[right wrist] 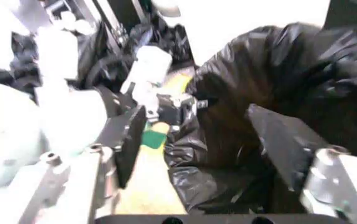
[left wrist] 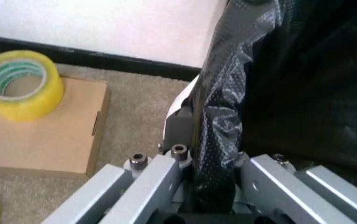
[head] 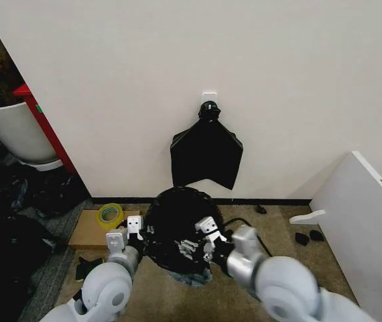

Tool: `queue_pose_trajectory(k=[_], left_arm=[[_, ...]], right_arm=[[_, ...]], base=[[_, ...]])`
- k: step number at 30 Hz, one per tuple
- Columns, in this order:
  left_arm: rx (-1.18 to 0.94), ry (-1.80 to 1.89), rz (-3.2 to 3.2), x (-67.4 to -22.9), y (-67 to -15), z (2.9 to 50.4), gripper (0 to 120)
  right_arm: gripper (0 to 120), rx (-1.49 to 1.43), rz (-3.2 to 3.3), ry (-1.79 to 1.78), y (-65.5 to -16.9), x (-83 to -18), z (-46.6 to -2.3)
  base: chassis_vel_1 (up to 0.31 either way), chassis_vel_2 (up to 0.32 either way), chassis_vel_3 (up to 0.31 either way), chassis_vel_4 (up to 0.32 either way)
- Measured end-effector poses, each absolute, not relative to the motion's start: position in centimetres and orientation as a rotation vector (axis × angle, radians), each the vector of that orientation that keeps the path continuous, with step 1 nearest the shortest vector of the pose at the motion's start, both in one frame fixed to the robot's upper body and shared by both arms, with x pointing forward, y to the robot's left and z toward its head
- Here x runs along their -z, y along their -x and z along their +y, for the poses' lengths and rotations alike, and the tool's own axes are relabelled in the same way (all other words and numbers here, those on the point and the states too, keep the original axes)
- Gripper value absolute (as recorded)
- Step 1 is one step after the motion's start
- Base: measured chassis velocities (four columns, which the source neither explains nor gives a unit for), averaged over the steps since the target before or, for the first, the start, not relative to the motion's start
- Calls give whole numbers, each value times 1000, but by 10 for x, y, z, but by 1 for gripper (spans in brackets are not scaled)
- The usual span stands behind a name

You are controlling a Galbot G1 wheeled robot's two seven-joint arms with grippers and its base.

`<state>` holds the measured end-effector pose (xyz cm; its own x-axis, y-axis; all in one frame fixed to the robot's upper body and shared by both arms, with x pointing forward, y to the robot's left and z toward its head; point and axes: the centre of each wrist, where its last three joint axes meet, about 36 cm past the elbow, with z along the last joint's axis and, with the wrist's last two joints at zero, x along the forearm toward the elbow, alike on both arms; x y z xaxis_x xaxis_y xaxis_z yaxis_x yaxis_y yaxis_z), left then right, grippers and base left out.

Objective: Place the garbage bag over the trash bin.

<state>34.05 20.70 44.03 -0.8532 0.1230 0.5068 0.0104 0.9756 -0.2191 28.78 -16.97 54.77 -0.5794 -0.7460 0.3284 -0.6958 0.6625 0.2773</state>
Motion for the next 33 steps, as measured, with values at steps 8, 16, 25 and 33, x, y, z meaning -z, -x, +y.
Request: queue_pose_trajectory(k=[8, 16, 25, 33], left_arm=[[-362, 37, -2518, -445, -352, 218, 0], [-420, 17, -2482, -451, -354, 225, 0], [-420, 36, -2500, -460, -348, 225, 0], [-428, 71, -2508, -466, -343, 220, 0]], right_arm=[[98, 73, -2484, -879, -263, -525, -203], [90, 171, -2362, -840, -247, -494, -200], [59, 209, -2322, -827, -249, -477, -199], [30, 236, -2314, -819, -255, -471, -198]], base=[[0, 0, 0, 0], [0, 0, 0, 0], [0, 0, 0, 0], [0, 0, 0, 0]])
